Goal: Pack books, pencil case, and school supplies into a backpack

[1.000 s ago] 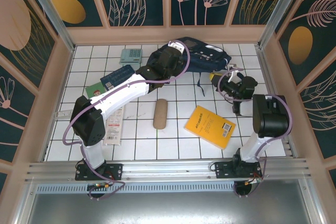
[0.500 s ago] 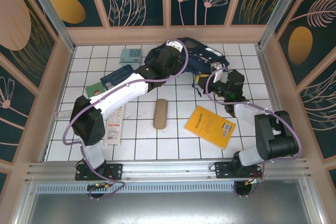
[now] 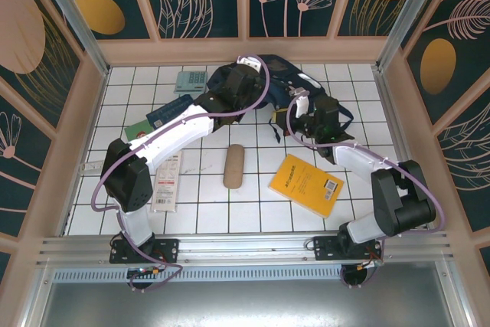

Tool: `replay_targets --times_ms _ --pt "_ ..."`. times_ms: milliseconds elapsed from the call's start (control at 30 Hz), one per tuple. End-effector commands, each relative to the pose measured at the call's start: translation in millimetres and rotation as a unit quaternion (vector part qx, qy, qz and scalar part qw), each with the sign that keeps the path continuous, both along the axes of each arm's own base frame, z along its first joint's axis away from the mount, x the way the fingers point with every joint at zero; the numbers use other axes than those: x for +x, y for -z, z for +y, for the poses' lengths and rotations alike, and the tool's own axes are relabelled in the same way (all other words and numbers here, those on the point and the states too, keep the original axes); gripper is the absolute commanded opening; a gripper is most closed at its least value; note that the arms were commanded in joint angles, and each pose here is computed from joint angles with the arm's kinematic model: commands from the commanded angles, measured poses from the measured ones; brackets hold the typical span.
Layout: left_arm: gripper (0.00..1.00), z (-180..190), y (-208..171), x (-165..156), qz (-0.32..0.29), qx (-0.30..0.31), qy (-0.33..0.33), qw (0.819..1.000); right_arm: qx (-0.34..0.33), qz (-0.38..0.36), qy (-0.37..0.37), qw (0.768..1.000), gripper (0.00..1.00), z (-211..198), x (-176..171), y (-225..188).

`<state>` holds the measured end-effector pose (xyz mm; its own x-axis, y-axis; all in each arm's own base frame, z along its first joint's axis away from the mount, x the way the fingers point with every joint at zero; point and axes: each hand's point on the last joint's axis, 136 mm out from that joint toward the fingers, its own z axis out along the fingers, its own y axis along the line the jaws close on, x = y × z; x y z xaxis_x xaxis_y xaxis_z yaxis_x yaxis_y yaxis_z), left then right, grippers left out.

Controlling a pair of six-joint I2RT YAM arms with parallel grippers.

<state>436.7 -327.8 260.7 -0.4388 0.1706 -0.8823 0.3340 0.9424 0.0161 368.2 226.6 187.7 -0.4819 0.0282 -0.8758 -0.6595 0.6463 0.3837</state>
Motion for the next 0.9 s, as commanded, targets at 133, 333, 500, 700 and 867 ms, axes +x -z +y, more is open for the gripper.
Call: replay_targets --times_ms 133,333,500,700,867 --pt "0.0 -24.1 -22.2 -7.4 -0.018 -0.066 0.024 0.997 0.013 -0.067 -0.018 0.997 0.3 11.6 -11.4 -40.5" --pt "0.0 -21.4 -10.2 -9.1 -0.012 -0.06 0.021 0.998 0.058 -0.016 0.142 0.988 0.39 -59.7 1.8 -22.1" --pt "0.0 -22.7 -0.2 -7.7 -0.003 -0.057 0.019 0.998 0.101 0.022 0.251 0.963 0.53 -120.7 3.1 -12.2" --pt "0.0 -26.3 6.2 -7.8 0.005 -0.059 0.024 0.998 0.122 0.051 0.33 0.935 0.75 -159.2 5.3 -3.3" --pt "0.0 -28.7 9.7 -8.9 0.009 -0.062 0.03 0.998 0.167 0.084 0.307 0.933 0.76 -149.5 9.7 -2.5"
